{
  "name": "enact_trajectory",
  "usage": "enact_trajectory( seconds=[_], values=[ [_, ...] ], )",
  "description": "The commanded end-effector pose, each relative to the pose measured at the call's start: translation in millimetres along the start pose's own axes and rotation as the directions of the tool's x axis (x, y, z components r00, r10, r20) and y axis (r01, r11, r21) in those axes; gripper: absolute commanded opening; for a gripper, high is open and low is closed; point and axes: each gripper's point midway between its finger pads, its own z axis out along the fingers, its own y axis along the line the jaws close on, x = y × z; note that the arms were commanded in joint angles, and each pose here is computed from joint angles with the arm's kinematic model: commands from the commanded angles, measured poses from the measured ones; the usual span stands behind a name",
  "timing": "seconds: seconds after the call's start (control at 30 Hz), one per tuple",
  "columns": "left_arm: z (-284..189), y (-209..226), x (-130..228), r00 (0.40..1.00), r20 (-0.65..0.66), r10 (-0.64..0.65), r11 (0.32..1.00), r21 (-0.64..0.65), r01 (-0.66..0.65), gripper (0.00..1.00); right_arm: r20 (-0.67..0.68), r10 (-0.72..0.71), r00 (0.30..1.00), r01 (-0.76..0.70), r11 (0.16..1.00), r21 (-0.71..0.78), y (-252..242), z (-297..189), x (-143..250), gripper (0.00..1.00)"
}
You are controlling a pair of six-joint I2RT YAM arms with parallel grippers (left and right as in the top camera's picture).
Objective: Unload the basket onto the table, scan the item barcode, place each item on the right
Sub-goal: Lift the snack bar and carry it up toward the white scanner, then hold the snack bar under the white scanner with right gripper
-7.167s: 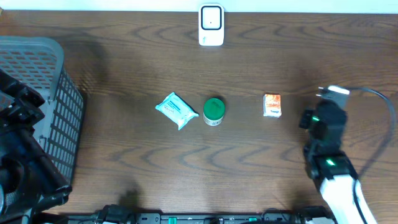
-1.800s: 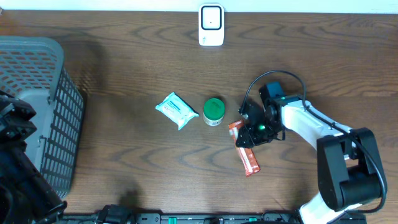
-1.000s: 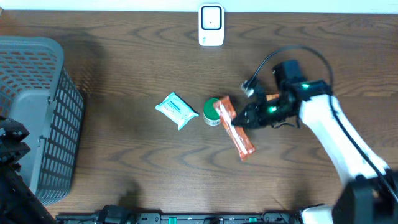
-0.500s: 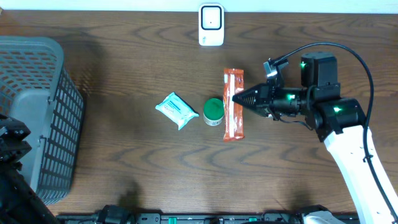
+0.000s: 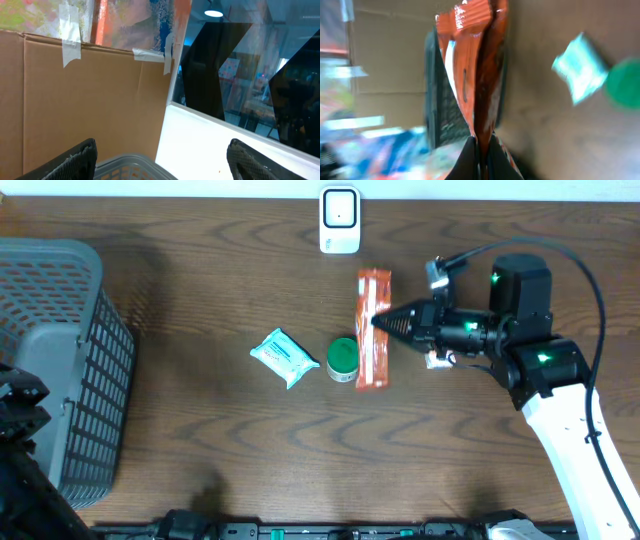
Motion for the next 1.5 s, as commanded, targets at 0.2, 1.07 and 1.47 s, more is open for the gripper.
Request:
enact_trajectory(
  seconds=[0.2,1.07,1.47],
  values=[
    [0,2,-1,1.0,0.006,-0.014,1.0,-0.006,0.014,0.83,0.238,-0.342,0.909,0.316,0.938,0.142,-16,14,-78,0.01],
    [0,1,-1,1.0,0.006,-0.014,1.0,-0.006,0.014,0.83,0.182,-0.965,0.188,0.409,0.245,0.879,-64,106,-271,0.02],
    [0,1,-1,1.0,0.005,-0.013,1.0,-0.006,0.013,0.83,-0.052,-0.999,0.008,0.444,-0.043,0.895,-110,199,-311,0.01]
  ],
)
